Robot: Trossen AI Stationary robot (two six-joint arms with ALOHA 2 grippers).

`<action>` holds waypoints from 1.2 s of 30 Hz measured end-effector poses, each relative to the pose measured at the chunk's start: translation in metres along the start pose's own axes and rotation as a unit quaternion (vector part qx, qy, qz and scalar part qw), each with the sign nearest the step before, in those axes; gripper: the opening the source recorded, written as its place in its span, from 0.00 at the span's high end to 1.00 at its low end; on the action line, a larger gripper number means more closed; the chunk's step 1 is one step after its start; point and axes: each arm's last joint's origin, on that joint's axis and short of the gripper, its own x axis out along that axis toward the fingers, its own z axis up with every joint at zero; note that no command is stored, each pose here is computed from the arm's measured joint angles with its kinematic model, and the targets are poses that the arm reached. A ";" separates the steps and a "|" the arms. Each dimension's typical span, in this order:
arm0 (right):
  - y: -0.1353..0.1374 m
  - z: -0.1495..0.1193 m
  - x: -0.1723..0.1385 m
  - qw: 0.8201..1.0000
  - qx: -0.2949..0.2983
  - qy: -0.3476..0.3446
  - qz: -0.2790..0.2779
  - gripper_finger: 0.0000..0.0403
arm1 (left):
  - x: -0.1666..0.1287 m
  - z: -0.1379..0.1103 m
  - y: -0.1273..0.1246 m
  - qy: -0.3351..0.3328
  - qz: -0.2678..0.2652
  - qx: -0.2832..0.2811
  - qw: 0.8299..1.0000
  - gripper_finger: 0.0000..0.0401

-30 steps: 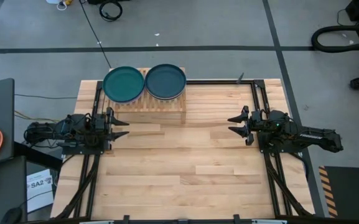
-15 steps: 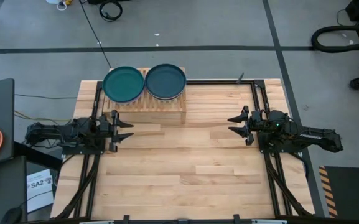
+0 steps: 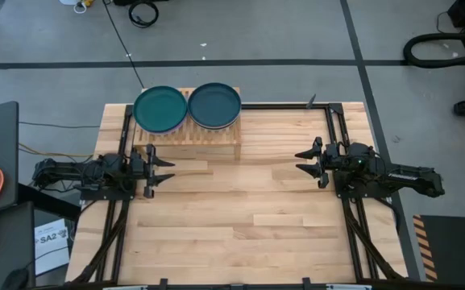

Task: Place and stack plates onto a shelf
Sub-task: Return to Home Position

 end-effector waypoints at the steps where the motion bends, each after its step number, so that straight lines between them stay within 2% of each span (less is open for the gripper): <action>1: 0.000 0.000 0.000 1.000 0.000 0.000 0.000 0.51 | 0.000 0.000 0.000 0.002 0.000 0.001 1.000 0.59; 9: 0.000 0.000 0.000 1.000 0.000 0.000 0.000 0.51 | 0.000 -0.001 0.003 0.008 0.019 0.027 0.999 0.59; 17: 0.000 0.000 0.000 1.000 0.000 0.000 0.000 0.51 | 0.000 -0.003 0.008 0.015 0.047 0.030 0.998 0.59; 36: 0.000 0.000 0.000 1.000 0.000 0.000 0.000 0.51 | 0.000 0.000 0.009 0.001 0.056 0.028 0.998 0.59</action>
